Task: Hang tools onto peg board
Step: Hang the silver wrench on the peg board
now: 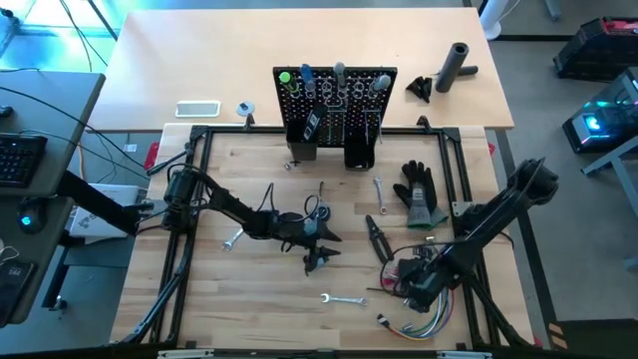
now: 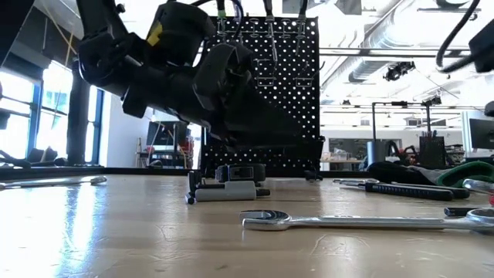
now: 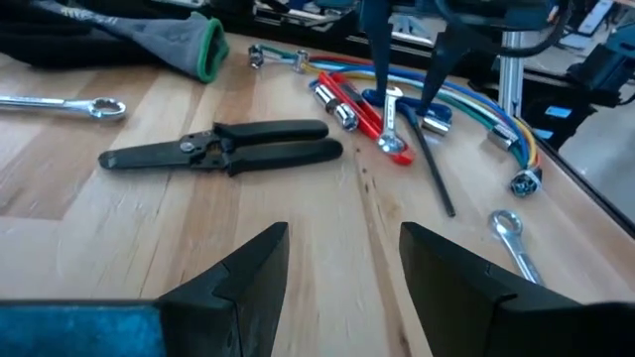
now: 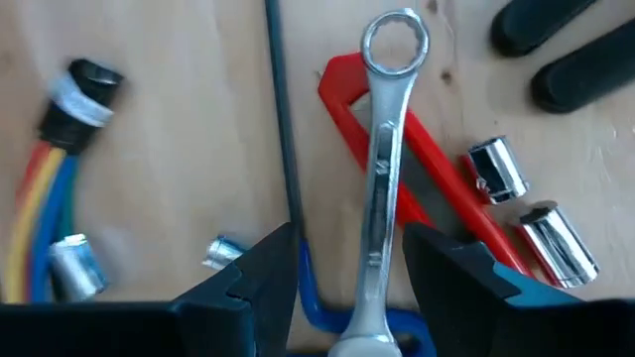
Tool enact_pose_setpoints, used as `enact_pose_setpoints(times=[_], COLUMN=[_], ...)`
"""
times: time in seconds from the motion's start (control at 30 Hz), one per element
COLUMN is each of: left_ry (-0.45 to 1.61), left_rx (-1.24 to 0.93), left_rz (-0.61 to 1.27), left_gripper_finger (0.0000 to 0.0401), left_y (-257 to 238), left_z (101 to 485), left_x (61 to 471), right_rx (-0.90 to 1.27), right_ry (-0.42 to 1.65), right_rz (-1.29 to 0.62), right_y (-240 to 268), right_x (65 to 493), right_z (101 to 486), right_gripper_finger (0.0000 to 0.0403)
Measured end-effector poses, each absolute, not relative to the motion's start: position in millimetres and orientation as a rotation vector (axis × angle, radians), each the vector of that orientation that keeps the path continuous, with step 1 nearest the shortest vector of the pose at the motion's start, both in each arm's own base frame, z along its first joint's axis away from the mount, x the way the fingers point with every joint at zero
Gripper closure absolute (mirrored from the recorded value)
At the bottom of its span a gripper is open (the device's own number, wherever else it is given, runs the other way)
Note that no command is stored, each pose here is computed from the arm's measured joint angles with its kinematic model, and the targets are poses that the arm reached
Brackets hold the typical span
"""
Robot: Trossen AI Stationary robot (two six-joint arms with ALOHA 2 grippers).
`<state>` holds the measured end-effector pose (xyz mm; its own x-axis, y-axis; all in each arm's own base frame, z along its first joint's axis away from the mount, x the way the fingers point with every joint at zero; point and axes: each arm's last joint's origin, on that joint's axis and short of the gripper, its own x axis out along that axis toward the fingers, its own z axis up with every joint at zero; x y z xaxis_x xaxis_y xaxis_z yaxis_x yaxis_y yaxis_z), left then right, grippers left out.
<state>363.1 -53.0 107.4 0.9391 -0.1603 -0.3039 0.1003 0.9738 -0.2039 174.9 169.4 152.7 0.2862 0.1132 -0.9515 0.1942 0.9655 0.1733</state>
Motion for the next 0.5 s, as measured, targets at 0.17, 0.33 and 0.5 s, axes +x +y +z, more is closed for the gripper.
enact_pose_setpoints(times=[0.17,0.33,0.5], left_ry=[0.331,0.331,0.331], left_rx=[-0.187,-0.187,-0.187], left_rz=[-0.133,-0.133,-0.132], left_gripper_finger=[0.0213,0.0213,0.0213], left_y=[-53,-53,-53], left_z=[107,107,107], left_x=[363,363,363], right_rx=[0.227,0.181,0.170], right_ry=[1.303,1.340,1.328], right_rz=[-0.107,-0.162,-0.186], right_y=[172,172,171], right_x=[179,183,185], right_z=[137,120,118], right_gripper_finger=[0.0224,0.0242,0.0311])
